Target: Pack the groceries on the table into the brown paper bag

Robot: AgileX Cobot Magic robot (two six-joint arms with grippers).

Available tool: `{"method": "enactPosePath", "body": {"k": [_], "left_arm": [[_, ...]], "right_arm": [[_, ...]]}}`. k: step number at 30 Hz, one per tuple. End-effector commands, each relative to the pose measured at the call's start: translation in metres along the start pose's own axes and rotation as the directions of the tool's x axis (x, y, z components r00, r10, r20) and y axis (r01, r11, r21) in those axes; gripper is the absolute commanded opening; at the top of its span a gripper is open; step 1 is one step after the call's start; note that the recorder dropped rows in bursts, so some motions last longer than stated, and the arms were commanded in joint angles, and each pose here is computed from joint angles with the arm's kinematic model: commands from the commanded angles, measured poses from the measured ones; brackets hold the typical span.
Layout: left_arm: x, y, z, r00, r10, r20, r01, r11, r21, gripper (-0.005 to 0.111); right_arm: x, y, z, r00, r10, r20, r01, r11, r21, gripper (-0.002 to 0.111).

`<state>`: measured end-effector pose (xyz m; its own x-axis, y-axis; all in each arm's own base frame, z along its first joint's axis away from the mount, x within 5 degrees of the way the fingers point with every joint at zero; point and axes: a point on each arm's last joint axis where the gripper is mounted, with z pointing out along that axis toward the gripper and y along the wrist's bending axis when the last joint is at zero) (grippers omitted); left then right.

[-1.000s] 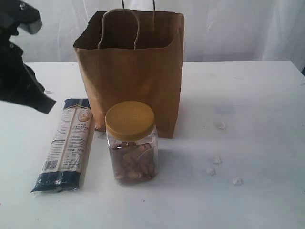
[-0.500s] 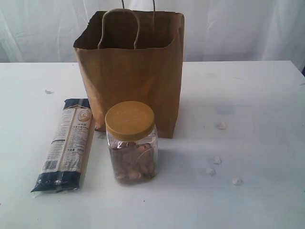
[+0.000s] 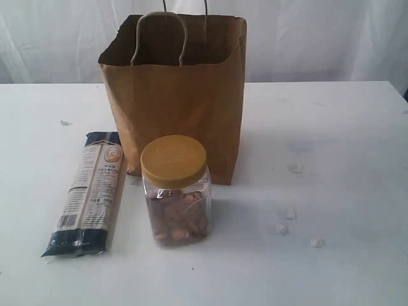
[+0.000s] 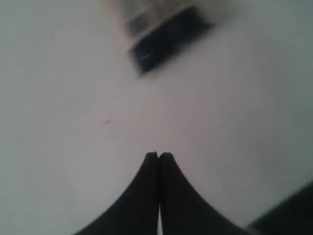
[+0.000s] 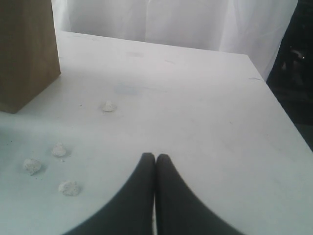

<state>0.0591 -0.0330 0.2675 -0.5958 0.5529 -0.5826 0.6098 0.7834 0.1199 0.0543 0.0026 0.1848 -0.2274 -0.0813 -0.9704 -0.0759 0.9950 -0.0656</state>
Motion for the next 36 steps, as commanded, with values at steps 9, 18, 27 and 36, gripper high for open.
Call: {"method": "enactPosePath", "body": {"k": [9, 18, 27, 36], "left_arm": [[-0.002, -0.035, -0.013, 0.976, 0.105, 0.192, -0.168, 0.922, 0.349, 0.0], [-0.003, -0.012, -0.026, 0.928, 0.049, 0.37, -0.059, 0.998, 0.017, 0.0], [-0.001, 0.012, -0.036, 0.813, 0.005, 0.582, 0.258, 0.894, -0.367, 0.0], [0.066, -0.001, 0.076, 0.743, -0.409, 0.53, 0.53, 0.843, -0.092, 0.0]], "right_arm": [[0.0, 0.0, 0.0, 1.0, 0.0, 0.009, 0.0, 1.0, 0.004, 0.0], [0.0, 0.0, 0.0, 1.0, 0.0, 0.009, 0.0, 1.0, 0.004, 0.0], [0.0, 0.0, 0.0, 1.0, 0.0, 0.009, 0.0, 1.0, 0.004, 0.0], [0.0, 0.0, 0.0, 1.0, 0.0, 0.009, 0.0, 1.0, 0.004, 0.0]]}}
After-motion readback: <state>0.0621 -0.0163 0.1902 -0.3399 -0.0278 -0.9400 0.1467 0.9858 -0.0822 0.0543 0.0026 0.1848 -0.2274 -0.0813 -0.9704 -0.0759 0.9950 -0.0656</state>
